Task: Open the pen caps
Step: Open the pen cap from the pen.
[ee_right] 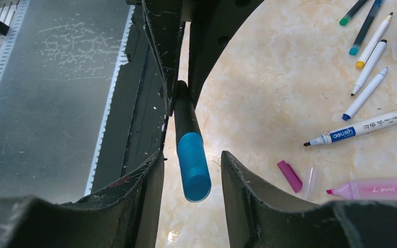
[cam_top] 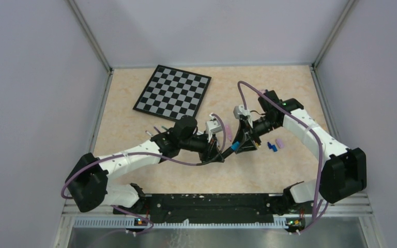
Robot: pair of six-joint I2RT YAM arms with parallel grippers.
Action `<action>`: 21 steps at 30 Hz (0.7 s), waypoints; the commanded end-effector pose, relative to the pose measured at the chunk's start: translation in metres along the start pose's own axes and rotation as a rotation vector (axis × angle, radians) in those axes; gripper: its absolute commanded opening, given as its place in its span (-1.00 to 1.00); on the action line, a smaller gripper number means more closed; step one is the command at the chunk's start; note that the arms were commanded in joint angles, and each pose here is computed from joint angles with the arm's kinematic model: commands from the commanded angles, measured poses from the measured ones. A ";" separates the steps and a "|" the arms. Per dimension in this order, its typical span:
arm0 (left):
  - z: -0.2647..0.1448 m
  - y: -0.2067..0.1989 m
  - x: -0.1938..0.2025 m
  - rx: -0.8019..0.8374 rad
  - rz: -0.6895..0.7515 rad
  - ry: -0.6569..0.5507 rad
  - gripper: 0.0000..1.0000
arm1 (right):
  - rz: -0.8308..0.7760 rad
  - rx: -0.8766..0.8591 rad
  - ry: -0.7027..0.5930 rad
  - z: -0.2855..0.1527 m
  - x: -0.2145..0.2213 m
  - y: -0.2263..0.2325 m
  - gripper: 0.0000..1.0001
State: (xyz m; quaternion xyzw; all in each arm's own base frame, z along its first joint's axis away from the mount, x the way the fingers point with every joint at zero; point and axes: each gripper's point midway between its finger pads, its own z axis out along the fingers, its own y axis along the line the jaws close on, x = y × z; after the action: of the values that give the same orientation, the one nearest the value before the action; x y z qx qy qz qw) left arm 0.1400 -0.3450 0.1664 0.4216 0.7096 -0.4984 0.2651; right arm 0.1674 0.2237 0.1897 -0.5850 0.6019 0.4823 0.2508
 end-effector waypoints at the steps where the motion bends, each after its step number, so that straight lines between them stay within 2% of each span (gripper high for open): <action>1: 0.000 -0.007 -0.021 0.030 0.045 -0.042 -1.00 | -0.051 -0.003 -0.017 0.000 -0.016 -0.002 -0.14; 10: 0.000 -0.006 -0.020 0.027 0.043 -0.038 -1.00 | -0.041 -0.003 -0.013 0.000 -0.015 -0.002 -0.29; 12: 0.000 -0.006 -0.021 0.025 0.045 -0.040 -1.00 | -0.035 -0.006 -0.013 0.000 -0.015 -0.002 -0.48; 15: -0.001 -0.006 -0.023 0.021 0.048 -0.046 -0.95 | -0.030 -0.007 -0.010 0.001 -0.015 -0.001 -1.00; 17: -0.002 -0.005 -0.024 0.009 0.047 -0.052 -0.79 | -0.028 -0.004 -0.009 0.000 -0.015 -0.001 -1.00; 21: -0.006 -0.002 -0.027 -0.034 0.027 -0.081 -0.26 | 0.003 0.012 -0.016 0.000 -0.017 -0.001 -1.00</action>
State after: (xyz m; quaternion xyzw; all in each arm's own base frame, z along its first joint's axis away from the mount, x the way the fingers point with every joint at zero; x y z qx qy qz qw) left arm 0.1415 -0.3448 0.1628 0.4210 0.7140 -0.4935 0.2635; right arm 0.1655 0.2225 0.1877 -0.5743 0.6164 0.4843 0.2362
